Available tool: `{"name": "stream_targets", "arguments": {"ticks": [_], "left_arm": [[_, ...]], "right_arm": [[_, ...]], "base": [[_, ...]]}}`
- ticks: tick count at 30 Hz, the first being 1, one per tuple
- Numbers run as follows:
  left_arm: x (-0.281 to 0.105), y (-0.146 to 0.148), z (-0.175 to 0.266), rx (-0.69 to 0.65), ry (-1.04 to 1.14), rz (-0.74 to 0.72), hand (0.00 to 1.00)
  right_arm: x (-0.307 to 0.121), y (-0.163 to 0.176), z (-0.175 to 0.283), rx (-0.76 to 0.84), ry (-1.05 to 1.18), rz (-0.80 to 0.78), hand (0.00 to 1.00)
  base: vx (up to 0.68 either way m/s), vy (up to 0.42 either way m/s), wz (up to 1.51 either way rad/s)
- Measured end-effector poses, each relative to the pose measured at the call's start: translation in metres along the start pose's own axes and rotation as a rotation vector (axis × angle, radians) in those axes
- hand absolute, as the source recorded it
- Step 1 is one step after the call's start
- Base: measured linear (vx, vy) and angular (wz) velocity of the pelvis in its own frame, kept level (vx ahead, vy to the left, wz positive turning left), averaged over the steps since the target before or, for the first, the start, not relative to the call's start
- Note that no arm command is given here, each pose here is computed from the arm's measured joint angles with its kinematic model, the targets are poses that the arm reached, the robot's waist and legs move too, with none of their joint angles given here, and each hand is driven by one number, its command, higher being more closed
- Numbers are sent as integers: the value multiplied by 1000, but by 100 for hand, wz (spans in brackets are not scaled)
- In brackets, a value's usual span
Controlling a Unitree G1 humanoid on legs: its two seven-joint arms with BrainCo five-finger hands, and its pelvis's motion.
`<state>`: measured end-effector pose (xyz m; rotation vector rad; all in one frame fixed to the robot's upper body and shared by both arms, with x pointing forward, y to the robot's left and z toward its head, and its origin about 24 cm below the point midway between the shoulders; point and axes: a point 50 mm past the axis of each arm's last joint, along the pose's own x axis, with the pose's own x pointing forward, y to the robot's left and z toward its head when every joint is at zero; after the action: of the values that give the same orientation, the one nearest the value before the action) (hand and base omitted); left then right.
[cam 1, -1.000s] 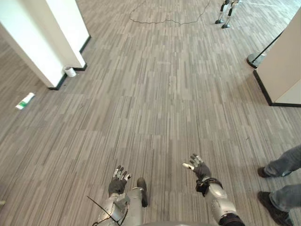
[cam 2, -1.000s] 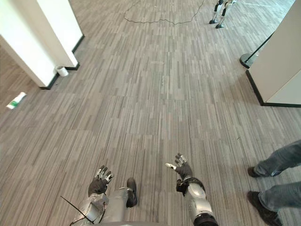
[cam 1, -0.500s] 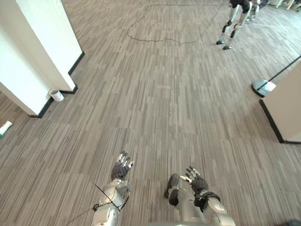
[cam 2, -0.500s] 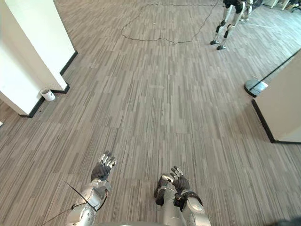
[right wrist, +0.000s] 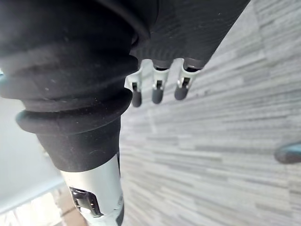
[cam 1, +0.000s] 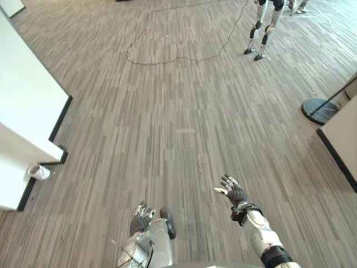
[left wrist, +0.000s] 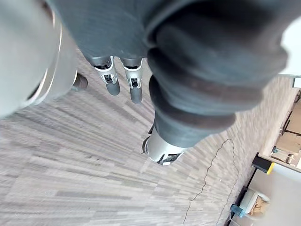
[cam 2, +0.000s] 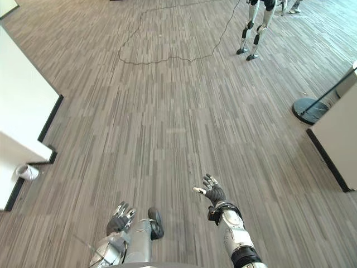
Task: Organize washtable
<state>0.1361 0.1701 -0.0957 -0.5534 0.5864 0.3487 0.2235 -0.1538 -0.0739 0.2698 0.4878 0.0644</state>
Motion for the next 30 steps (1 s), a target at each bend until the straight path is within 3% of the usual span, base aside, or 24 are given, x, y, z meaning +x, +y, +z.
{"name": "stream_targets", "arguments": {"ticks": [6,13,16,20,30], "left_arm": [[4,19,23,61,-58,50,0],[21,-32,63,112,-211,-133,0],[25,-27,49,143,-157,-109,0],[18,-23,21,79,-75,-66,0],[8,-2,9,-16,-41,36,0]], "right_arm": [[-5,13,-18,98,42,7,0],[-20,-3,-22,104,15,-47,0],[-27,-13,-28,75,47,-69,0],[-27,-29,-19,23,39,-95,0],[-10,-18,5,14,-37,-72,0]], "base": [[788,312,12],[602,-34,36],[733,-239,36],[724,-232,-19],[620,79,-43]]}}
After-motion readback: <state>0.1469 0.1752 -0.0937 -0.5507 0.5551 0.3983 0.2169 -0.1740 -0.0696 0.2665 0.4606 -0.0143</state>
